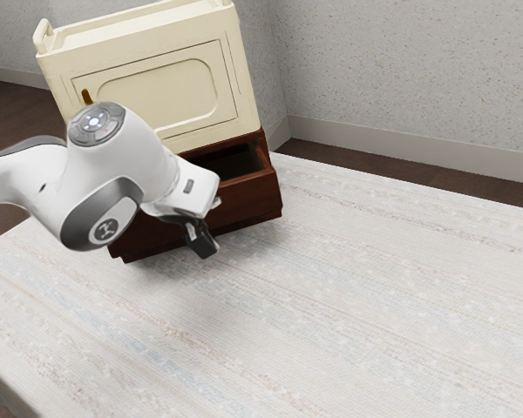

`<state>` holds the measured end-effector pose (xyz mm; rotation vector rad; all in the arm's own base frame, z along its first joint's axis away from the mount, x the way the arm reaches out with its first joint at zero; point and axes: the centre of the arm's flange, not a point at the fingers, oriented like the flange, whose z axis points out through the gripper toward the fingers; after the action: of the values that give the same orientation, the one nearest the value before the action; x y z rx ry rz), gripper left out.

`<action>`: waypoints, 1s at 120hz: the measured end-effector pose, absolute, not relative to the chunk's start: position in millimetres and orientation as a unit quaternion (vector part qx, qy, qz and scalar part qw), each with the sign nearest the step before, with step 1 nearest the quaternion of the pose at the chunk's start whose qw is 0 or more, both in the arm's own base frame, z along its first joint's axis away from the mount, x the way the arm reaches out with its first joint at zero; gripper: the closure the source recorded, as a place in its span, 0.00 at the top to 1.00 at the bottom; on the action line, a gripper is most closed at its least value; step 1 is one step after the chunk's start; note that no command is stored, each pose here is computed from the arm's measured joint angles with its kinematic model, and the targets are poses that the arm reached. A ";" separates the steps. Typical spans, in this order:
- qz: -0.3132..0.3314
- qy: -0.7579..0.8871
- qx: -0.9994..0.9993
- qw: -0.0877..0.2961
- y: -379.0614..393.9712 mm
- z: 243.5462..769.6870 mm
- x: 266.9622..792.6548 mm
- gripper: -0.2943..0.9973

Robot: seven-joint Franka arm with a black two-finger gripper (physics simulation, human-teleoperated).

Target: Pull the drawer handle with one arm to open the drawer

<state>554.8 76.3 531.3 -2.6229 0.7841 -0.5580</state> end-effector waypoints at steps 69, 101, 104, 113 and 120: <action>-0.177 0.297 -0.924 0.161 47.1 526.5 526.3 0.74; -0.175 0.301 -0.922 0.170 33.9 528.6 512.2 0.76; -0.175 0.301 -0.922 0.170 33.4 528.3 511.7 0.76; -0.176 0.302 -0.921 0.169 29.2 528.5 510.9 0.76; -0.178 0.304 -0.920 0.169 24.1 528.9 510.6 0.75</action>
<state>510.6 24.1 528.9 -2.6168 0.8646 -0.5061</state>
